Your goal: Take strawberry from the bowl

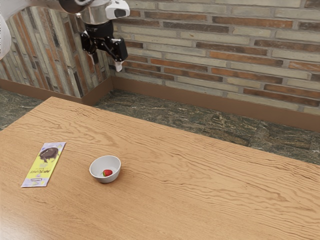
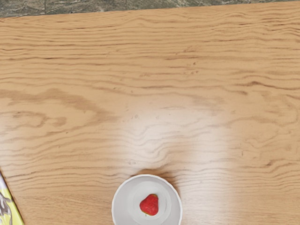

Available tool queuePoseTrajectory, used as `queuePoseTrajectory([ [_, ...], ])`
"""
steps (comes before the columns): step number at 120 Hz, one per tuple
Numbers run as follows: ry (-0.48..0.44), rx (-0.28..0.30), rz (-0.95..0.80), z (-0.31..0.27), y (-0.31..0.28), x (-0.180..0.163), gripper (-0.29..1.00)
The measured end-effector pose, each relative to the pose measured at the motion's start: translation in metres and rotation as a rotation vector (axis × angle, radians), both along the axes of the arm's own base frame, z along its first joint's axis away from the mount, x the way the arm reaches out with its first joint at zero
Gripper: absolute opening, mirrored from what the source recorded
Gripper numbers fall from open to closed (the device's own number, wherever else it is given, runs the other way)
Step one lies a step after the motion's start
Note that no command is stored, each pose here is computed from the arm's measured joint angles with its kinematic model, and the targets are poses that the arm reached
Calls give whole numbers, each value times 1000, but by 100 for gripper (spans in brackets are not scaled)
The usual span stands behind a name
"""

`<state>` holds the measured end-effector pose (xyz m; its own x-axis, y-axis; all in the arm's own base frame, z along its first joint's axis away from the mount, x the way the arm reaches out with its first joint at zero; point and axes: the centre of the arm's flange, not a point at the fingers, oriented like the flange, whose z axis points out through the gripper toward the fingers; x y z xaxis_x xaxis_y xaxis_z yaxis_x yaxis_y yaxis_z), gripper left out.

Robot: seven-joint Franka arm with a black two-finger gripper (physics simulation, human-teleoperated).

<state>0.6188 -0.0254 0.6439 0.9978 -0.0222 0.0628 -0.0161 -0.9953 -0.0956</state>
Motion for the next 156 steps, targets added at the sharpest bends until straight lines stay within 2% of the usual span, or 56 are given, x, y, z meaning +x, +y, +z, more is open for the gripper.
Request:
queuePoseTrajectory([
  [41,95,7,-15,-59,-18,16,70],
  [63,126,3,-26,-129,-27,19,70],
  [109,116,-39,-3,-231,-19,-17,69],
  [137,137,-49,73,-265,18,-40,53],
  [156,194,-47,92,-298,30,-57,46],
])
